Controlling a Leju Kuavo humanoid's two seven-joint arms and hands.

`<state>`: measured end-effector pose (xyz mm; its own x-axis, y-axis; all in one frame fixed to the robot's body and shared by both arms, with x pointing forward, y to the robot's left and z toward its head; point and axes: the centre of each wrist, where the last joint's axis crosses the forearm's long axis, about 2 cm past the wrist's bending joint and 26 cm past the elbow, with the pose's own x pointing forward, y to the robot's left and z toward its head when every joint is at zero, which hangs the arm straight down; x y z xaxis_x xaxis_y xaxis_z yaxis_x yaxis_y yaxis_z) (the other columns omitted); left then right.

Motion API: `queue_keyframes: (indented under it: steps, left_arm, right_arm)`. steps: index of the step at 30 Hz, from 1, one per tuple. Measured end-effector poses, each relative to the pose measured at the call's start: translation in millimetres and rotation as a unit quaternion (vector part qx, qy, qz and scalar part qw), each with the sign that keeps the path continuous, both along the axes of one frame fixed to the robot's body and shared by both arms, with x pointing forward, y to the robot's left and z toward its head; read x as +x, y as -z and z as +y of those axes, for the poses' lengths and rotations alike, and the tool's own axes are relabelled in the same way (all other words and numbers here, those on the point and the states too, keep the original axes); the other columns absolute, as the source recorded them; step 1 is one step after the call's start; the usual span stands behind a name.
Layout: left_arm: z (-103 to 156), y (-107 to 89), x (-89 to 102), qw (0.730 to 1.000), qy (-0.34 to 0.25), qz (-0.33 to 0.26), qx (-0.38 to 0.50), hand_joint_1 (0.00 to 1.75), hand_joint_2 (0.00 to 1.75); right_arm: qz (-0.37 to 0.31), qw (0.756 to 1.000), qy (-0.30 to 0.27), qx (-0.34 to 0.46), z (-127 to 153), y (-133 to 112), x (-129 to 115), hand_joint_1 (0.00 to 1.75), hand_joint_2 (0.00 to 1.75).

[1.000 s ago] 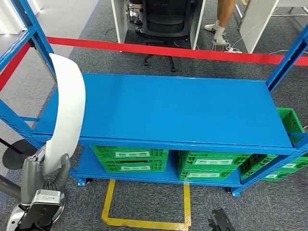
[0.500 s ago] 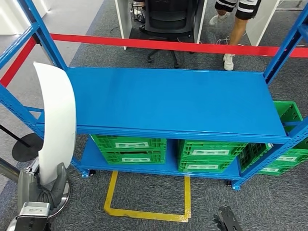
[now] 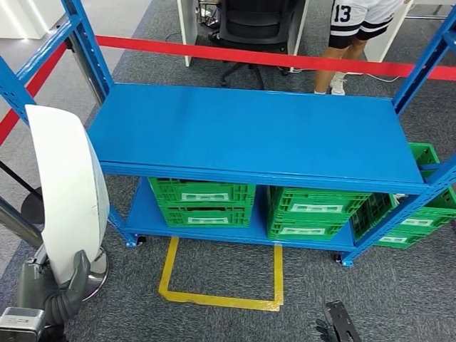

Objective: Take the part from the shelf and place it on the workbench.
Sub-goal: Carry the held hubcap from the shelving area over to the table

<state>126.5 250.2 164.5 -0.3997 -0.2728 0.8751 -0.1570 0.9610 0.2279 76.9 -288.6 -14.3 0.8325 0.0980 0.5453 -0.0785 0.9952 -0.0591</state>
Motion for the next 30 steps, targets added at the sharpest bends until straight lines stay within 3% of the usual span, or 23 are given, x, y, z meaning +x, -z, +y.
queue_keyframes:
  steps: [8, 24, 30]
  left_arm:
    - [3, 1.7, -3.0, 1.000, 0.008, 0.005, 0.001, 1.75, 1.75]
    - [8, 6.1, -0.2, 0.994, 0.086, 0.026, -0.067, 1.75, 1.75]
    - [10, 13.3, 5.8, 0.992, 0.098, 0.028, -0.074, 1.75, 1.75]
  right_arm:
    - [0.002, 1.000, -0.002, -0.007, -1, 0, 0, 0.00, 1.75]
    - [-0.055, 0.995, 0.082, 0.002, -8, -5, 2, 0.00, 1.75]
    - [-0.026, 0.994, 0.105, 0.011, -9, -1, -15, 0.00, 1.75]
